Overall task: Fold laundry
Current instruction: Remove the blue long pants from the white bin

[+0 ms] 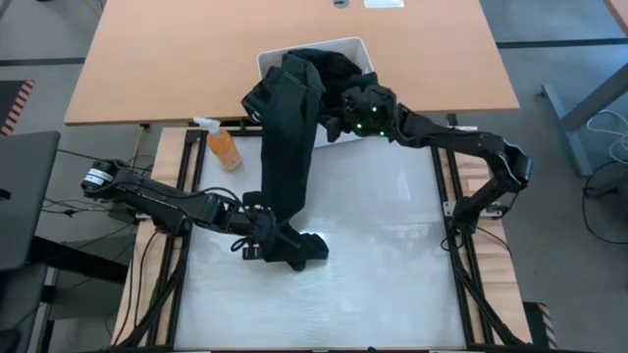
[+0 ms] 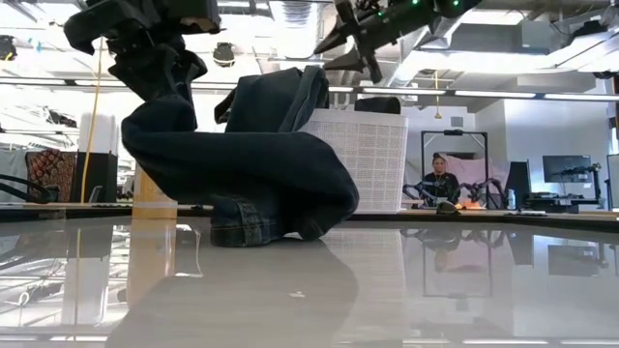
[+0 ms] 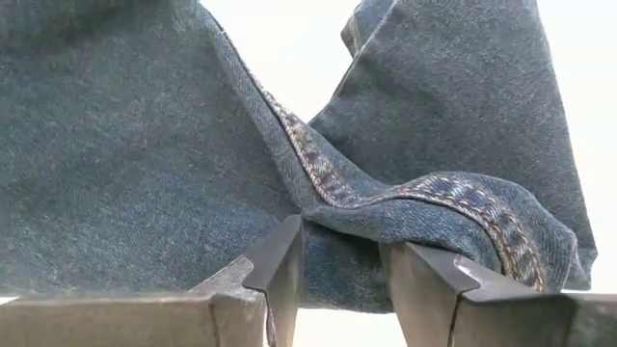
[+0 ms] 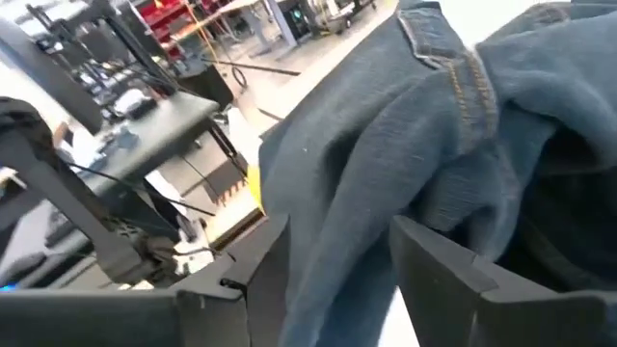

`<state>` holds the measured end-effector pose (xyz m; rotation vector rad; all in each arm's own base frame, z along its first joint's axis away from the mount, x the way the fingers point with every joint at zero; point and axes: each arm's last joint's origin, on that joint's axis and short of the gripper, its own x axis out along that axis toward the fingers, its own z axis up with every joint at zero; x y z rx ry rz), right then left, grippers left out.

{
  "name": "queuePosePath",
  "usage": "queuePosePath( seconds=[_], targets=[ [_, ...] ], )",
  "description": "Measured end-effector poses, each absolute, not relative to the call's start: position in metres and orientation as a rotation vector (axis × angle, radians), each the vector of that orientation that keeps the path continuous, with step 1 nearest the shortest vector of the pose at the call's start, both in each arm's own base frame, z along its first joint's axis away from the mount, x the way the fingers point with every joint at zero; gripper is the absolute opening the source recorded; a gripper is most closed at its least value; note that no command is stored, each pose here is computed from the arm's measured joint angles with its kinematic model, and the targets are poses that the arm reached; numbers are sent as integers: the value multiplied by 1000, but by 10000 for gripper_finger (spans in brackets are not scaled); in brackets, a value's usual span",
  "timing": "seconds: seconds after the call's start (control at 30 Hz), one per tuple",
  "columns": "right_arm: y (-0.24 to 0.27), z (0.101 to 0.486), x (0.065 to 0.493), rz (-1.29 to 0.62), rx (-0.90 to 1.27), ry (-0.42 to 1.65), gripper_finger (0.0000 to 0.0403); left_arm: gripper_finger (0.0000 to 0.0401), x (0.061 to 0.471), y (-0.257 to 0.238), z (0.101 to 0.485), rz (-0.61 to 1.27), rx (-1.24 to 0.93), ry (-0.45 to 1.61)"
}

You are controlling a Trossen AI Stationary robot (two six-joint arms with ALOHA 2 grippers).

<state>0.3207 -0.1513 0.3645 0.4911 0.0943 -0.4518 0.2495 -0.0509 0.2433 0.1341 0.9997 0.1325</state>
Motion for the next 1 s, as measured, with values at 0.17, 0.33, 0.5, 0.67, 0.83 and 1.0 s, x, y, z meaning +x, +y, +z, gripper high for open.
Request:
queuePosePath(
  seconds=[0.17, 0.33, 0.5, 0.67, 0.83, 1.0],
  targets=[
    [-161, 352, 327, -483, 548, 113, 231, 129, 251, -52, 244, 130, 130, 981],
    [-172, 342, 335, -496, 567, 79, 240, 129, 253, -52, 245, 128, 124, 963],
    [-175, 341, 345, -445, 525, 3, 217, 128, 252, -52, 245, 128, 124, 963],
    [-169, 357, 345, -359, 424, -81, 78, 128, 253, -51, 246, 173, 146, 943],
    [-147, 395, 331, -276, 226, -226, 23, 128, 252, -48, 256, 337, 263, 845],
    [-103, 456, 309, -2, 33, -335, 17, 127, 243, -52, 283, 442, 373, 658]
  ],
)
